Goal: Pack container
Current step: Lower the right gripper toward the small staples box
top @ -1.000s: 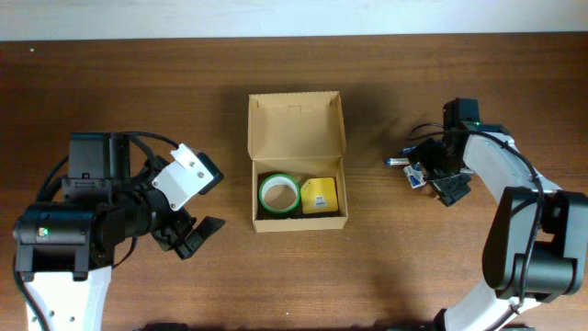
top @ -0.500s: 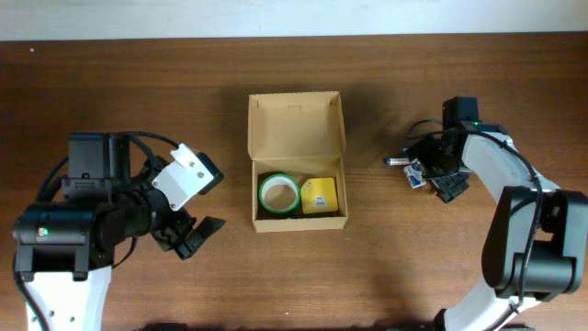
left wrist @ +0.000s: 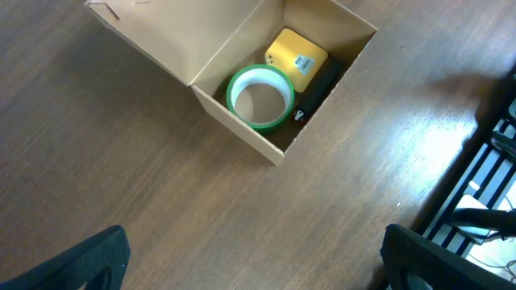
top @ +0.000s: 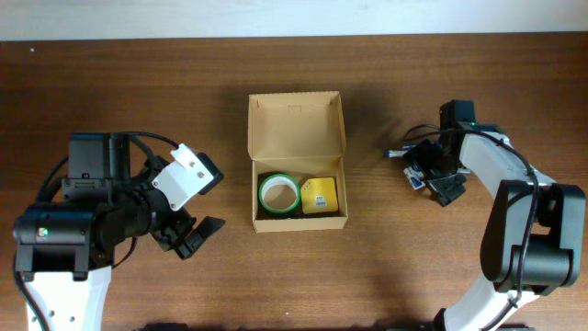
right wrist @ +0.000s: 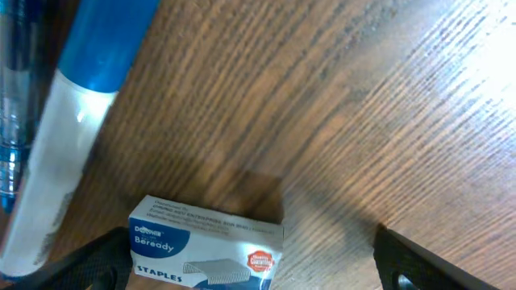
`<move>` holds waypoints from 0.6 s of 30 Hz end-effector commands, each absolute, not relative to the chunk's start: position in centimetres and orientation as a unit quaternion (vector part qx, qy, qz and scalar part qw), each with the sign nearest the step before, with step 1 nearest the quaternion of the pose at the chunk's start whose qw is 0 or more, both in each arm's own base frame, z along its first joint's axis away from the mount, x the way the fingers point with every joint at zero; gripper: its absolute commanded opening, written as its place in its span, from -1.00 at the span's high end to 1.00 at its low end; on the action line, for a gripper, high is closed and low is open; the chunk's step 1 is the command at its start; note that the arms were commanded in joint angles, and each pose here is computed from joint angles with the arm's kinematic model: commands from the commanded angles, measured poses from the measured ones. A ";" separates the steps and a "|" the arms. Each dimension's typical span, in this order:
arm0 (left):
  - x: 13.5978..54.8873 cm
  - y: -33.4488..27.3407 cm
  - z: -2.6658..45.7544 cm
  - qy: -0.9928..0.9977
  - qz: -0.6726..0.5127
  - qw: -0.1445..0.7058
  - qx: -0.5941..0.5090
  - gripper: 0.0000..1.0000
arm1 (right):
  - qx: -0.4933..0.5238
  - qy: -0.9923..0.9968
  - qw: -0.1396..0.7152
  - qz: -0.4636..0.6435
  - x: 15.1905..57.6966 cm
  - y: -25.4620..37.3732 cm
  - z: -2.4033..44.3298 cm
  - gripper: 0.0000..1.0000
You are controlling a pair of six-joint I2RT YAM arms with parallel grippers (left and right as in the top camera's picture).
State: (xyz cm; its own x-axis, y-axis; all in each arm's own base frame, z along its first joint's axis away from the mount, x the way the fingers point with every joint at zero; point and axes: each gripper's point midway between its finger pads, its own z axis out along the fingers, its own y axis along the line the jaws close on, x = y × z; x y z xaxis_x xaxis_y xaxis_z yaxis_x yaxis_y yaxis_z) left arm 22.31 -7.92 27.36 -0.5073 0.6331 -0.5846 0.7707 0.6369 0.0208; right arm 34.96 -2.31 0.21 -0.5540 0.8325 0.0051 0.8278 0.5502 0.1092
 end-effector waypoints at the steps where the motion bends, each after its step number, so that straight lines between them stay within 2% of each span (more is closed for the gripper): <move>1: 22.4 -8.1 28.1 0.853 -0.124 0.295 0.414 -0.99 | 0.463 0.885 0.012 0.045 34.5 -2.0 -0.5 -0.90; 8: 22.4 -8.1 28.1 0.853 -0.124 0.295 0.414 -0.99 | 0.463 0.885 0.026 0.048 35.2 -2.2 -0.5 -0.68; 18: 22.4 -8.1 28.1 0.853 -0.123 0.294 0.414 -0.99 | 0.452 0.889 0.038 0.052 35.8 -1.6 -0.4 -0.67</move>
